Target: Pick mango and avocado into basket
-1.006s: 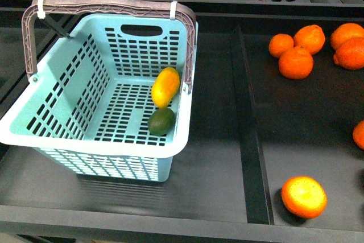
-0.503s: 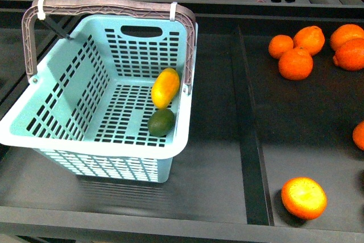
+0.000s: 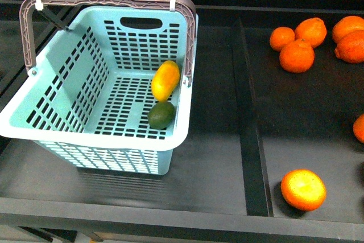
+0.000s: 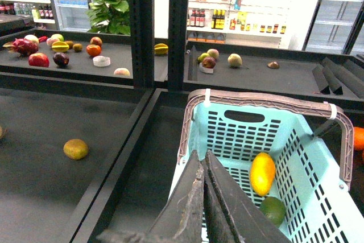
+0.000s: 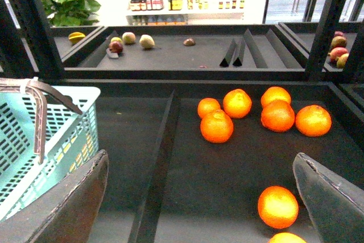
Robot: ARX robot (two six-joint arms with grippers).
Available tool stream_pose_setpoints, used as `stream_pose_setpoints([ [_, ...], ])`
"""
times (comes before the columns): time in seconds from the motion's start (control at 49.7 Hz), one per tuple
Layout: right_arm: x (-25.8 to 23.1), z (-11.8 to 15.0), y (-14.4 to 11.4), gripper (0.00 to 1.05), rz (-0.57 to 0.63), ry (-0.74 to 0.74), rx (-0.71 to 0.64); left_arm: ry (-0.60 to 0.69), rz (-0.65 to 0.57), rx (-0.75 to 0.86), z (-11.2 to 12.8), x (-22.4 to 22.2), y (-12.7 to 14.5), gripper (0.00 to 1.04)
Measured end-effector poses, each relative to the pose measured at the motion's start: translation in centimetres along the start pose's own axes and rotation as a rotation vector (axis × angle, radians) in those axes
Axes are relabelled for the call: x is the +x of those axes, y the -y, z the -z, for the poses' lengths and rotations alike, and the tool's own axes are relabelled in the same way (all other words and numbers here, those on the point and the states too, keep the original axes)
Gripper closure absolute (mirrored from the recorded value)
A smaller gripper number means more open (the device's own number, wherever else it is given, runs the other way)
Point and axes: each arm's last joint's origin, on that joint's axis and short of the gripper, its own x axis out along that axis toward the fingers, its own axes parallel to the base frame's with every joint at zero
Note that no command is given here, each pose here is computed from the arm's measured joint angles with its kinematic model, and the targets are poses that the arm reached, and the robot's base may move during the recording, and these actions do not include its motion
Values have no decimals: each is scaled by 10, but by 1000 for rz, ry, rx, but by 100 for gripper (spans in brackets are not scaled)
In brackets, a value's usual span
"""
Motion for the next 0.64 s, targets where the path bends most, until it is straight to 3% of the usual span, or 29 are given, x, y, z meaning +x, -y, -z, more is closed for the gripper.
stream_pose_setpoints([
  [0.08,0,0,0,9,0,0,0,0,0,-1,0,0,0,102],
  [0.181,0,0,0,9,0,0,0,0,0,0,0,0,0,85],
  [0.463,0,0,0,9,0,0,0,0,0,0,0,0,0,10],
  [0.644,0,0,0,9,0,0,0,0,0,1,0,0,0,9],
])
